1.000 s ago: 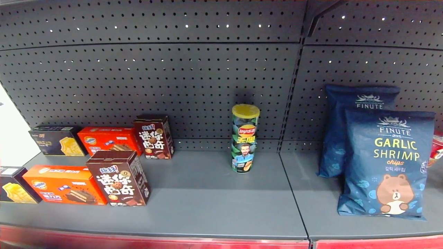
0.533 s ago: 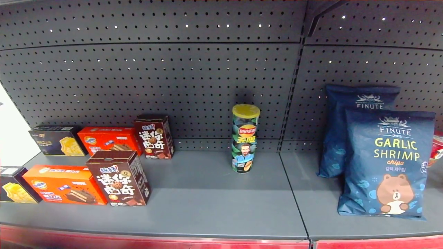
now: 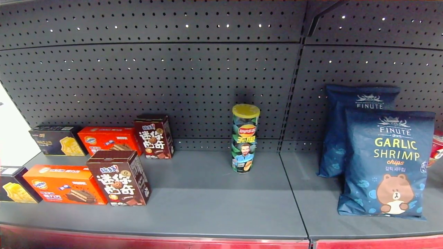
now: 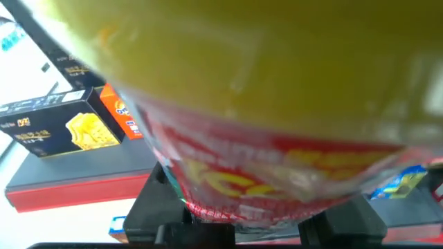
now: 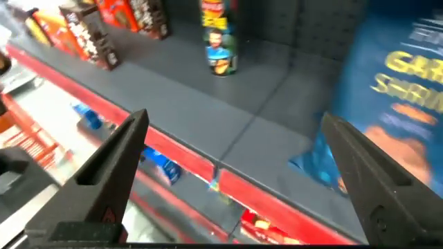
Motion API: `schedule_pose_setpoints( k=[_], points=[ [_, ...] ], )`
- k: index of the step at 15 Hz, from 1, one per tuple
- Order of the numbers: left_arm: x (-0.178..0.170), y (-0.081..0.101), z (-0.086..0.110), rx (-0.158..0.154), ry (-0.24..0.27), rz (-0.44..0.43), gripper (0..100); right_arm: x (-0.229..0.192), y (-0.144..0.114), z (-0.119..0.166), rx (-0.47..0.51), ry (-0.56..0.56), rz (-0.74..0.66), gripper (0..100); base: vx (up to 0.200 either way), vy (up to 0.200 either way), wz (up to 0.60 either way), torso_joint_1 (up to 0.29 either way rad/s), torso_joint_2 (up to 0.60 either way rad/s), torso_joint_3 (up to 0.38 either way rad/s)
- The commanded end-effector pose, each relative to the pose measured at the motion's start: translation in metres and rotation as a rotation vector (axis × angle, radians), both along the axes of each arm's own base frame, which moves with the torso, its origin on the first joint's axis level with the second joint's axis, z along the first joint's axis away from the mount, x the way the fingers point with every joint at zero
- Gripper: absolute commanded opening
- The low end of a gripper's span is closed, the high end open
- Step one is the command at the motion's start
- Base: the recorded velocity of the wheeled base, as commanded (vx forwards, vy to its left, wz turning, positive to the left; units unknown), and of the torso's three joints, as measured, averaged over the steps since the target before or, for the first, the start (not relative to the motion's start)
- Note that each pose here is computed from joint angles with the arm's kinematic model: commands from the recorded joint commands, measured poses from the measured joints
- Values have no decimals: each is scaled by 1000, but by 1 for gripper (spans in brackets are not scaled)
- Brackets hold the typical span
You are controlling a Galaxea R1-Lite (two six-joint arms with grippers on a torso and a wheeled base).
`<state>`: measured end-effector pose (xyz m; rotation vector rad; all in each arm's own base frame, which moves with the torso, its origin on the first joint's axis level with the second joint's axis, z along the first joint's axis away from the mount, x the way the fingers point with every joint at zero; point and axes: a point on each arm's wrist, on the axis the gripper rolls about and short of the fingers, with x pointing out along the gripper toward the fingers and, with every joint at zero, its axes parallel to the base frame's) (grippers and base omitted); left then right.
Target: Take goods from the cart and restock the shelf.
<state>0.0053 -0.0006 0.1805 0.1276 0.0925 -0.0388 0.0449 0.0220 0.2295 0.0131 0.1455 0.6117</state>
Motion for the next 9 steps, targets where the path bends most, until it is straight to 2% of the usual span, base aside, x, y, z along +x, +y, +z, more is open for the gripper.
schedule_pose_setpoints(
  k=[1,2,5,7,9],
  points=[
    [14,0,4,-32,53,29,0,42,23,9,-40,96,77,100,0,0,0,0,0,0],
    [18,1,7,-24,60,52,0,52,31,10,-45,101,106,100,0,0,0,0,0,0],
    [17,3,23,-6,15,143,0,80,55,4,-81,143,168,100,0,0,0,0,0,0],
    [18,3,21,-2,26,143,0,102,68,-1,-137,130,188,100,0,0,0,0,0,0],
    [18,3,20,-3,24,140,0,120,79,0,-130,97,198,100,0,0,0,0,0,0]
  ],
)
